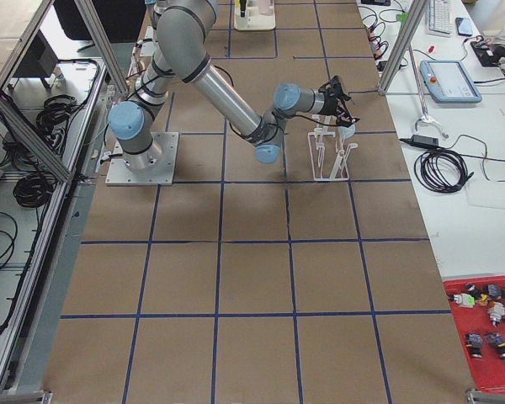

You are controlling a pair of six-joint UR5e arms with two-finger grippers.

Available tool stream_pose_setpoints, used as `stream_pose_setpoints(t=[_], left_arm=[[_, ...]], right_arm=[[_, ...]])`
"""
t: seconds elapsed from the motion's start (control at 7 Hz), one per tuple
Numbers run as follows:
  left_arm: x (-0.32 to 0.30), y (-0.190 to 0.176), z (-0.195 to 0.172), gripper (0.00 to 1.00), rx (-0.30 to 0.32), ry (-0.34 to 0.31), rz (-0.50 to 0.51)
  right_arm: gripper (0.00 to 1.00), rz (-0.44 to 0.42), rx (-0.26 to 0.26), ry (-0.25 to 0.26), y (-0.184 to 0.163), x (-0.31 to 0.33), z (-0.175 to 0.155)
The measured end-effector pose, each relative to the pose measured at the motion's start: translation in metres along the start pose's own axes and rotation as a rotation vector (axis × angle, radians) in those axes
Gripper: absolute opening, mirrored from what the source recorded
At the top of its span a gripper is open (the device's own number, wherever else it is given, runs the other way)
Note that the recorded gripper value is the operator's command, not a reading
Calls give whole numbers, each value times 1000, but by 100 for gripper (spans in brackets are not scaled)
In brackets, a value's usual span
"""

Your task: Transfer IKEA cup to right arm and place on rack

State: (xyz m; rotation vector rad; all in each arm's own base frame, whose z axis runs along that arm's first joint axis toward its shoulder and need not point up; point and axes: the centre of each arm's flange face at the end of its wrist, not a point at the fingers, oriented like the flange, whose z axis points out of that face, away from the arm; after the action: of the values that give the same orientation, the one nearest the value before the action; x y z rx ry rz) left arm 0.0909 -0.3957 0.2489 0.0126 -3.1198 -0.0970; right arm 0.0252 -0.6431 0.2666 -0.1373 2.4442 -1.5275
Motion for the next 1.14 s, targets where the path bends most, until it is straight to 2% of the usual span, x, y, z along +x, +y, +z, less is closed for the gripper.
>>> stream_pose_setpoints(t=[0.29,0.57,0.71,0.86,1.0,1.14], left_arm=[[1,1,20,98,-36,20,-1],[-2,0,27,84,-53,10,-4],[-4,0,28,67,-56,-8,-5],[-5,-1,28,43,-56,-16,-6],[-6,-2,29,12,-59,-18,-6],[-6,-3,31,0,-65,-17,-4]], right_arm=[[100,-15,31,-3,-17,-5,-9],[100,-27,76,-22,-41,-19,-24],[100,-14,99,-82,-53,-38,-33],[100,8,117,-168,-65,-65,-42],[100,36,125,-242,-72,-96,-50],[100,97,116,-306,-74,-128,-55]])
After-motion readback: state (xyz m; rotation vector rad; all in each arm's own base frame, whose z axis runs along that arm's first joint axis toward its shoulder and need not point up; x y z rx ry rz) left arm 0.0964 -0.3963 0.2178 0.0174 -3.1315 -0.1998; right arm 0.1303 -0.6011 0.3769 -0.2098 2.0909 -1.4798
